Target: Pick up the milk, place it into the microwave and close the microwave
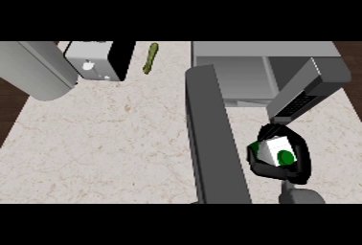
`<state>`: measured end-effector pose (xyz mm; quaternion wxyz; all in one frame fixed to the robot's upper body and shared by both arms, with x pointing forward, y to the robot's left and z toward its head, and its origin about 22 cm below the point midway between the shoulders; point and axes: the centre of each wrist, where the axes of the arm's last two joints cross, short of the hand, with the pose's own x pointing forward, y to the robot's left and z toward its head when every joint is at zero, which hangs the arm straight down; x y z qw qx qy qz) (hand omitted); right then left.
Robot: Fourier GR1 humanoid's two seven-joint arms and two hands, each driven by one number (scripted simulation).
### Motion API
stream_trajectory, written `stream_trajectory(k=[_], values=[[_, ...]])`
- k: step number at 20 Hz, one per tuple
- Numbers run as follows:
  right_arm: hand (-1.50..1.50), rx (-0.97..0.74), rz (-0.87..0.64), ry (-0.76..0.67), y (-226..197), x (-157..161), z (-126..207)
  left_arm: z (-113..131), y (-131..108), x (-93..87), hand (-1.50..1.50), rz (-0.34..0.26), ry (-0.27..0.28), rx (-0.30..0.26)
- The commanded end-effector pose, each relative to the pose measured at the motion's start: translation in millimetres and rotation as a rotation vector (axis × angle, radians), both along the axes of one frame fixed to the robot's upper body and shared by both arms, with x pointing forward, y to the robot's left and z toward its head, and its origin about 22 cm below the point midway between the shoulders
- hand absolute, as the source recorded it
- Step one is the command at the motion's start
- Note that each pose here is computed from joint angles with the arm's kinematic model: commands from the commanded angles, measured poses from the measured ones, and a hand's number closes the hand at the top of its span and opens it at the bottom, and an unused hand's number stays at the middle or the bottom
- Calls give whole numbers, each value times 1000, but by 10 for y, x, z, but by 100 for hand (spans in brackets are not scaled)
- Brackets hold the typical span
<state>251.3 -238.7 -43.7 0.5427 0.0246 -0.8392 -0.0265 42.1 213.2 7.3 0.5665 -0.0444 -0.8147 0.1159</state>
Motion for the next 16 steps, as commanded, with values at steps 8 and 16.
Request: stream_trajectory(k=[8, 16], values=[[150, -101, -26, 25, 489, 554, 186, -73, 254, 32, -150, 19, 0, 8], [150, -197, -121, 135, 655, 961, -19, -62, 67, -134, -150, -10, -2, 7]])
